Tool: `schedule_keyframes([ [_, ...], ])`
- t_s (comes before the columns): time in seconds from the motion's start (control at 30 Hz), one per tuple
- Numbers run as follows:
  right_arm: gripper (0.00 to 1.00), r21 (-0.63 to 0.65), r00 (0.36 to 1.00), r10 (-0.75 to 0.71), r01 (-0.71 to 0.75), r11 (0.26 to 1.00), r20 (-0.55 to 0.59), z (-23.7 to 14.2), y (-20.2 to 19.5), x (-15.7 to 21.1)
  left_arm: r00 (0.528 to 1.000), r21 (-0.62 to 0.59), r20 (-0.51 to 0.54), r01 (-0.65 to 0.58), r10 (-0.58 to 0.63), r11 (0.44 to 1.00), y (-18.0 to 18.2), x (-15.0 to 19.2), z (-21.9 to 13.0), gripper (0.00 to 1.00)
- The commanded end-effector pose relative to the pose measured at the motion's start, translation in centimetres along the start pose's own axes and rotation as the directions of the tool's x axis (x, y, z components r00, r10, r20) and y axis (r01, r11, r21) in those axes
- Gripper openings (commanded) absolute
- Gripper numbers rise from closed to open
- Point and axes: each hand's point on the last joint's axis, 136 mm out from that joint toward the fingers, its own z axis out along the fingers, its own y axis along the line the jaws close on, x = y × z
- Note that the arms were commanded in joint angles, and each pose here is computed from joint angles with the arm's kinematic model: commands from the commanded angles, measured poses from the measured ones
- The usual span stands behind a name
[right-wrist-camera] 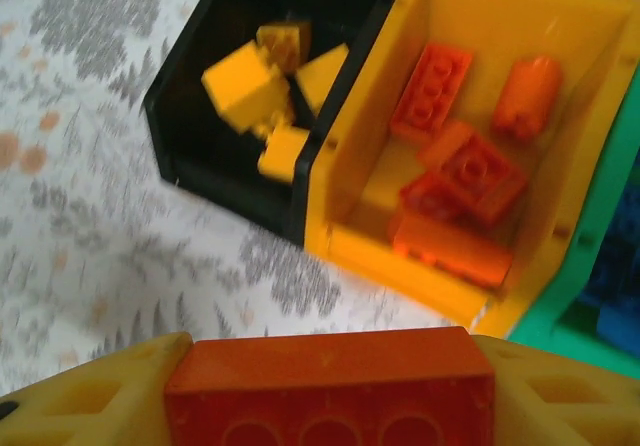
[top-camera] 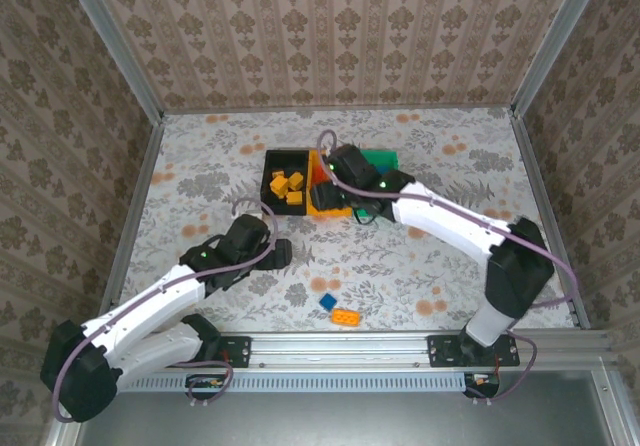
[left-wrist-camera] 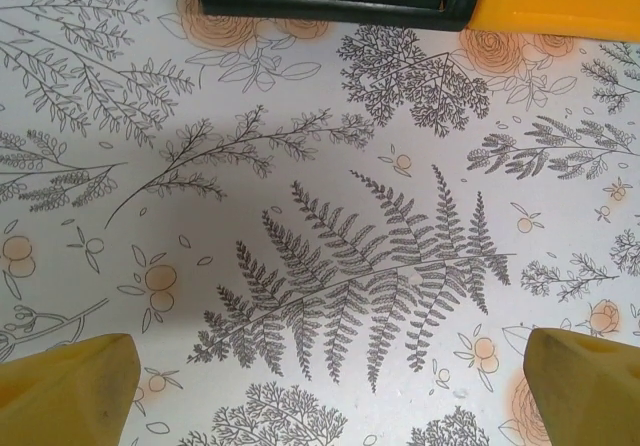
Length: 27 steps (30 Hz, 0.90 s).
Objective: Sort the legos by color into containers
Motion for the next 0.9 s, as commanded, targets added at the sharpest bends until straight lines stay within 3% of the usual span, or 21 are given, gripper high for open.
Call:
schedule_keyframes([
  [0.0, 0.64, 0.063, 0.999, 0.033, -0.032, 0.997, -0.013, 3.3, -1.5, -1.5, 0.999, 0.028, 0.004, 0.042, -0.042, 0.999, 0.0, 0.5, -0.2, 1.00],
  [0.17, 0.67, 0.119, 0.997, 0.073, -0.070, 0.990, -0.018, 6.9, -2.7, -3.5, 0.999, 0.044, -0.014, 0.043, -0.042, 0.998, -0.1, 1.3, -0.1, 1.00],
  [0.27, 0.77, 0.122, 0.997, 0.078, -0.076, 0.990, -0.011, 7.9, -2.6, -4.7, 0.999, 0.061, -0.028, 0.037, -0.035, 0.997, -0.4, 1.6, 0.0, 1.00],
  [0.37, 0.88, 0.105, 0.997, 0.081, -0.082, 0.991, 0.014, 7.7, -2.0, -6.1, 0.999, 0.070, -0.035, 0.021, -0.019, 0.997, -0.8, 1.6, -0.1, 1.00],
  [0.53, 0.91, 0.071, 0.995, 0.093, -0.096, 0.993, 0.043, 4.8, -1.5, -6.3, 1.000, 0.064, -0.030, 0.011, -0.009, 0.998, -0.8, 1.3, -0.6, 1.00],
  [0.67, 0.91, 0.049, 0.997, 0.077, -0.078, 0.996, 0.020, 1.7, -1.6, -3.0, 1.000, 0.064, 0.009, 0.022, -0.023, 0.998, -0.6, 0.5, -1.3, 1.00],
  [0.87, 0.91, -0.015, 0.994, -0.015, 0.013, 1.000, -0.105, -2.5, -1.4, 5.8, 0.999, 0.069, 0.040, 0.030, -0.033, 0.997, -0.6, -0.6, -2.0, 1.00],
])
